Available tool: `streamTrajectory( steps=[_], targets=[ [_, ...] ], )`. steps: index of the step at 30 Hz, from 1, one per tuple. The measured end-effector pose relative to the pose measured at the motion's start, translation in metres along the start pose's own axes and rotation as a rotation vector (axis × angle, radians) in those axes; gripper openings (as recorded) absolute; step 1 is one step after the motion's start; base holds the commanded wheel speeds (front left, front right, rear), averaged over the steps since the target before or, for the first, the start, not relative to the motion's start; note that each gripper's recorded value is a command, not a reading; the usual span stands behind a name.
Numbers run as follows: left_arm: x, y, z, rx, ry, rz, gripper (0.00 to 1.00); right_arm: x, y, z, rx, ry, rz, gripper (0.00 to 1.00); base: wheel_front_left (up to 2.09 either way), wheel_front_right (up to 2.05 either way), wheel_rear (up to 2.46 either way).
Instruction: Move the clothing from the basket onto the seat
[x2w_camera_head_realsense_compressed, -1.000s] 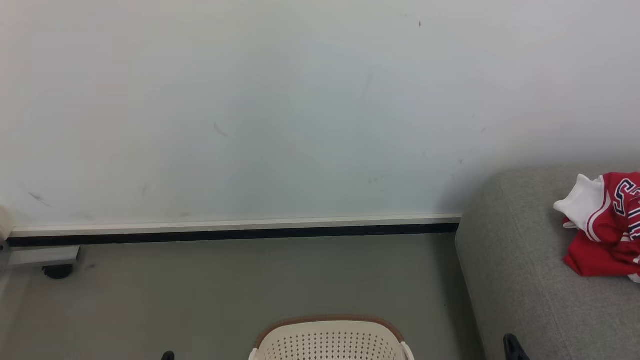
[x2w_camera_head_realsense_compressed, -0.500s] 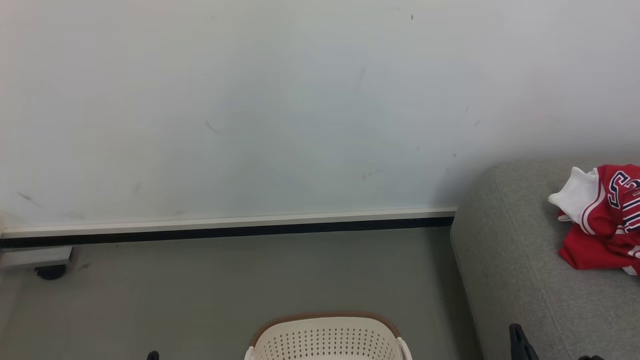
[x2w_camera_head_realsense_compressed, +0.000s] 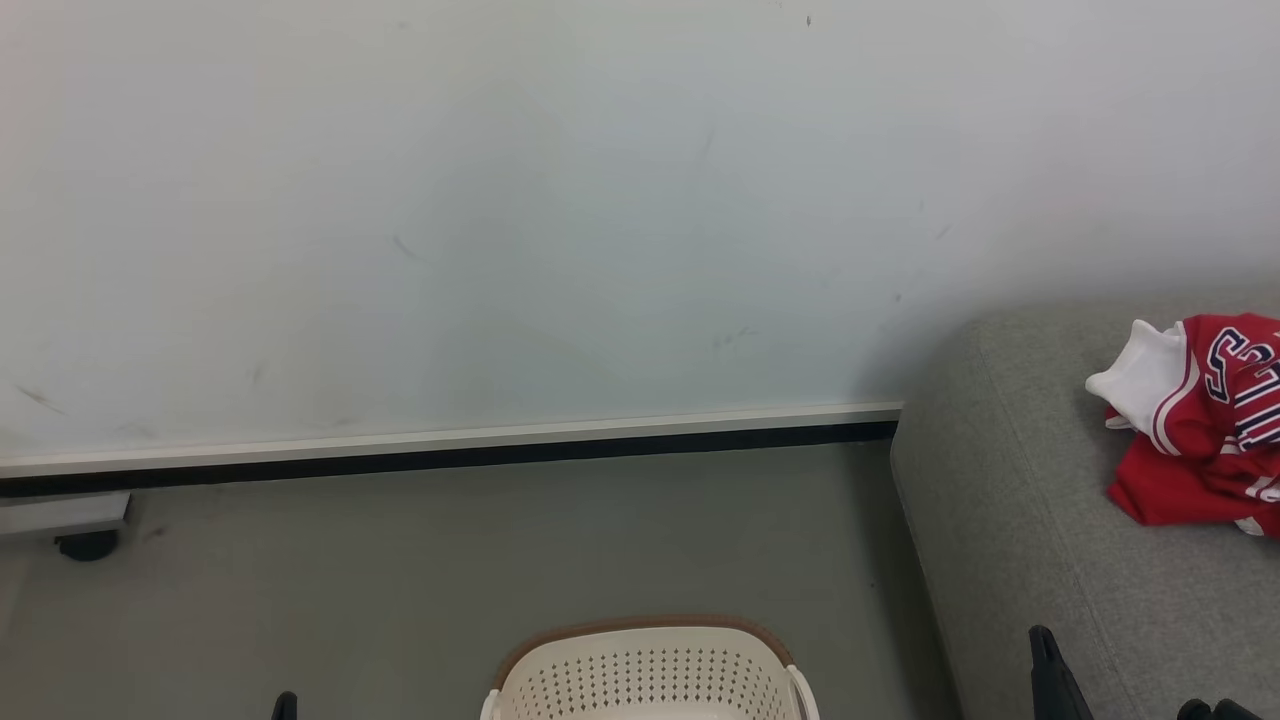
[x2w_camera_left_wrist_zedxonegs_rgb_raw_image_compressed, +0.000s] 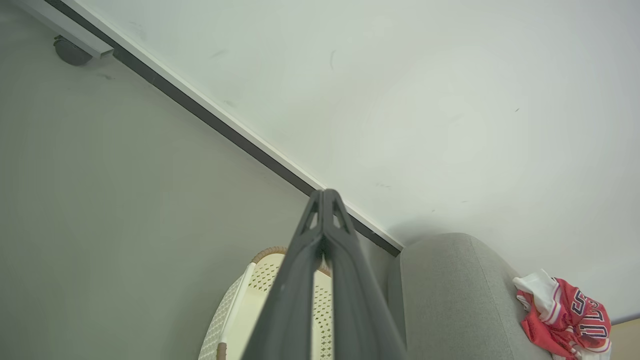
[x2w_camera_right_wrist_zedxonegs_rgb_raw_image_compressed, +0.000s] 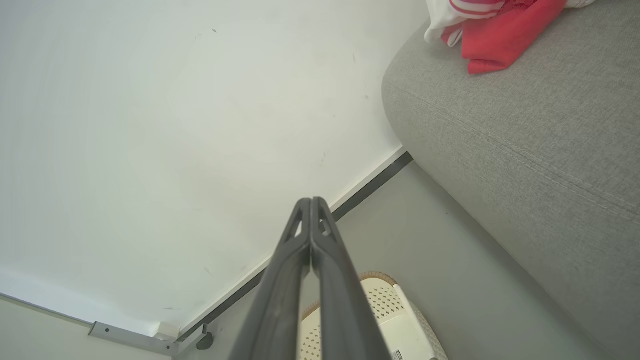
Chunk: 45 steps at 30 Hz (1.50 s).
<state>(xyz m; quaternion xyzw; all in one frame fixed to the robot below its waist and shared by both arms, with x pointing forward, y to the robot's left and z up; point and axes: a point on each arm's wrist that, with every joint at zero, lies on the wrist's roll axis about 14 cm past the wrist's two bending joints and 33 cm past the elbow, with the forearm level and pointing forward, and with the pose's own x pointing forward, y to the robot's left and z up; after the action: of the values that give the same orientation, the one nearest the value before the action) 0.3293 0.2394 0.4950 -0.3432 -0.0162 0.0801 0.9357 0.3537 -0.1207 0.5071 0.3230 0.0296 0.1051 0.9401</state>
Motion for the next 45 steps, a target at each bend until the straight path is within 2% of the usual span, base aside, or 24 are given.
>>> streamTrajectory(
  steps=[13,45],
  targets=[
    [0.009,-0.003,-0.001,-0.166,0.022,0.000,0.00,0.006,-0.009,0.007,0.176,-0.023,-0.029,0.00,0.00,0.00,0.00],
    [0.027,-0.013,-0.005,-0.492,0.068,-0.019,0.00,0.014,-0.028,0.022,0.516,-0.085,-0.076,0.00,0.00,0.00,0.00]
  ],
)
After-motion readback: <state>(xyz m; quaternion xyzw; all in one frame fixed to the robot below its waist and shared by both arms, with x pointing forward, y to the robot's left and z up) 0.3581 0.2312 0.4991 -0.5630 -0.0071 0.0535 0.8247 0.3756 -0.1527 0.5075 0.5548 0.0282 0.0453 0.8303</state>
